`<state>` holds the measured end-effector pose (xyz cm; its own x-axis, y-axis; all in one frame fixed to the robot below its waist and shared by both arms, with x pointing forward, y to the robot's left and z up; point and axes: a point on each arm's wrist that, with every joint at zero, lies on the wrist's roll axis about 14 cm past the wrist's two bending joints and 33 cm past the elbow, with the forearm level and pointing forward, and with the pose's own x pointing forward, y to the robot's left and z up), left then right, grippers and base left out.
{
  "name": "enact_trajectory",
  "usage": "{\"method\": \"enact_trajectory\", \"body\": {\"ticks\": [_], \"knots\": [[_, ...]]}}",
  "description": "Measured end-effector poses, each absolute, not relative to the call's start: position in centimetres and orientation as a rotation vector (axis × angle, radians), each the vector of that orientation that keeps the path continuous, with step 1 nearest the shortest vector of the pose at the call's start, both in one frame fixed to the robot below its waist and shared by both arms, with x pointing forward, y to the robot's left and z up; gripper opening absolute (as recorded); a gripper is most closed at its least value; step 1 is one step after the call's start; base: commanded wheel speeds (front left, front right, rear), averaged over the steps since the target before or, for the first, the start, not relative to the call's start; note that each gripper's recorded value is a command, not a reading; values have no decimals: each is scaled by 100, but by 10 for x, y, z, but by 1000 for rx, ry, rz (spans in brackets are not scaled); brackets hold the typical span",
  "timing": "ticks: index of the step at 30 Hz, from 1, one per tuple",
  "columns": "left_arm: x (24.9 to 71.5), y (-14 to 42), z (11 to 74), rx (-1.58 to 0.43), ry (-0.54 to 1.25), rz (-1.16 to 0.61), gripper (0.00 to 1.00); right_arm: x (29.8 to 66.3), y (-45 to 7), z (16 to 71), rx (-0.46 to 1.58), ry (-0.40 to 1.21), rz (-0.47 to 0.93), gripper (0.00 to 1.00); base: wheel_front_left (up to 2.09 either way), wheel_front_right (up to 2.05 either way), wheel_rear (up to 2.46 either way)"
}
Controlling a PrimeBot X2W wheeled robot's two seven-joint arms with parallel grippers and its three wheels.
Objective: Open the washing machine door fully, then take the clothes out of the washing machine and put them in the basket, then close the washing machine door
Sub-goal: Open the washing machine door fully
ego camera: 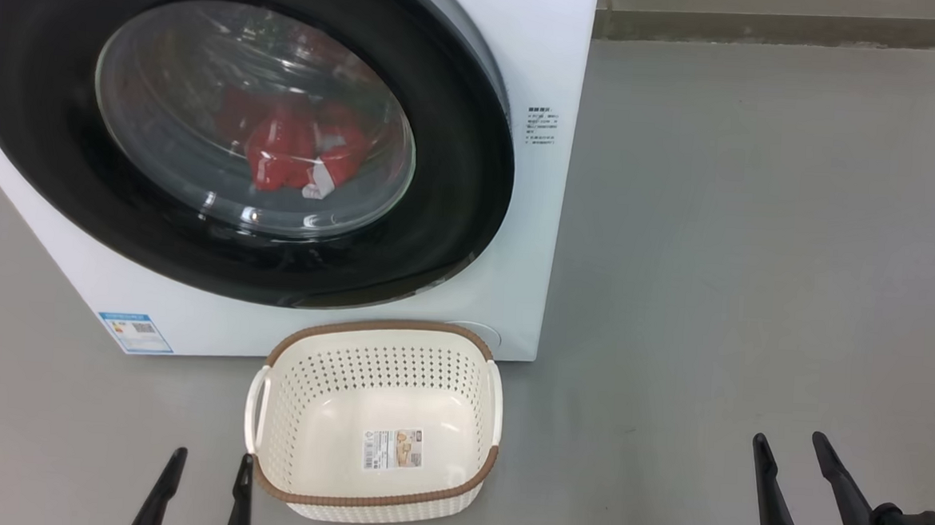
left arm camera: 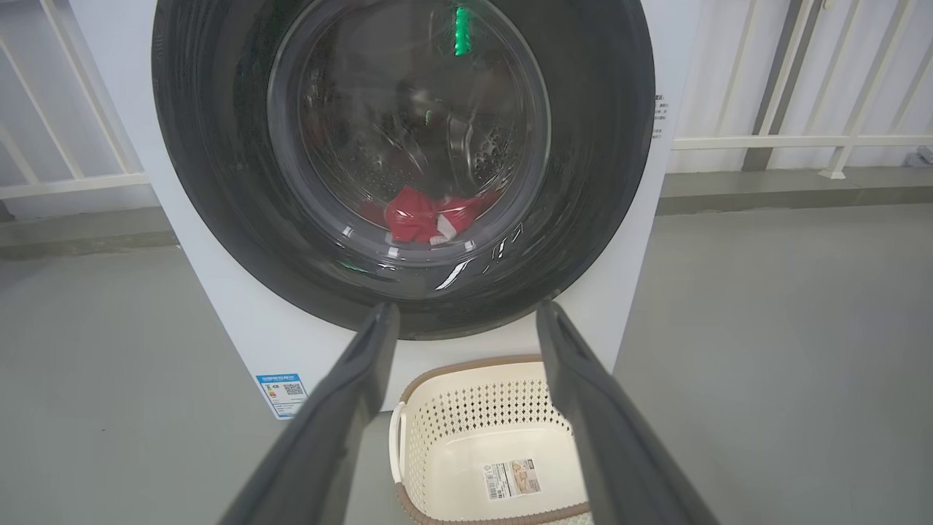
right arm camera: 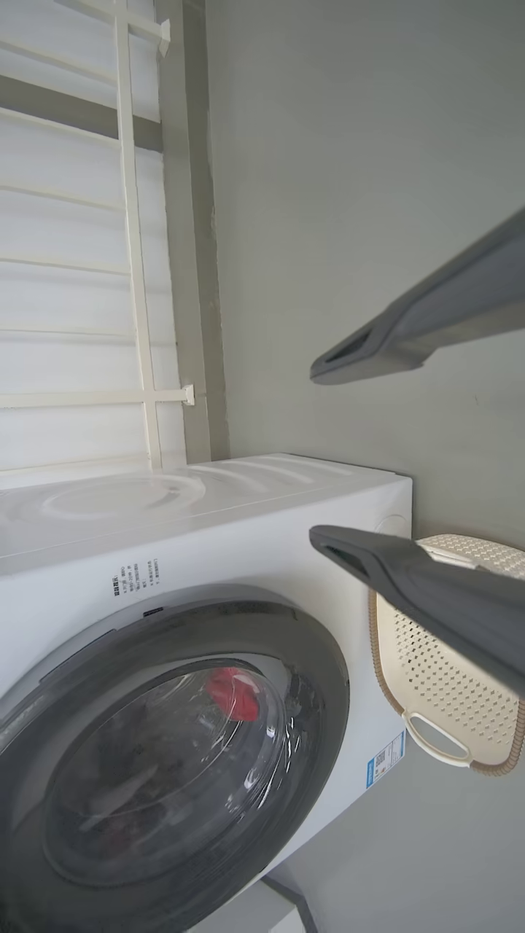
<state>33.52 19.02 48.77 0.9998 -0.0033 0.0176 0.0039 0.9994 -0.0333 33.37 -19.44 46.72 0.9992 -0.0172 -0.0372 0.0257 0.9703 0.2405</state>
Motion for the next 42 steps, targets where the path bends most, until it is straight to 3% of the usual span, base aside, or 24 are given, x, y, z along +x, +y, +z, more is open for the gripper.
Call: {"method": "enact_trajectory", "body": {"ticks": [3, 8, 17, 26, 32, 42], "knots": [[335, 190, 487, -39, -14, -6, 100, 334, -192, 466, 285, 37, -23, 0, 0, 0, 0], [337, 189, 482, -43, 2, -13, 100, 350, -183, 475, 406, 4, -11, 0, 0, 0, 0], [359, 180, 482, -54, 0, -45, 100, 426, -150, 542, 589, -181, 108, 0, 0, 0, 0], [378, 183, 472, -75, 25, -38, 100, 499, -107, 590, 617, -273, 267, 0, 0, 0, 0], [389, 188, 464, -100, 46, -22, 100, 539, -74, 597, 675, -251, 373, 0, 0, 0, 0], [404, 198, 444, -113, 96, 11, 100, 590, -27, 574, 817, -80, 517, 0, 0, 0, 0]]}}
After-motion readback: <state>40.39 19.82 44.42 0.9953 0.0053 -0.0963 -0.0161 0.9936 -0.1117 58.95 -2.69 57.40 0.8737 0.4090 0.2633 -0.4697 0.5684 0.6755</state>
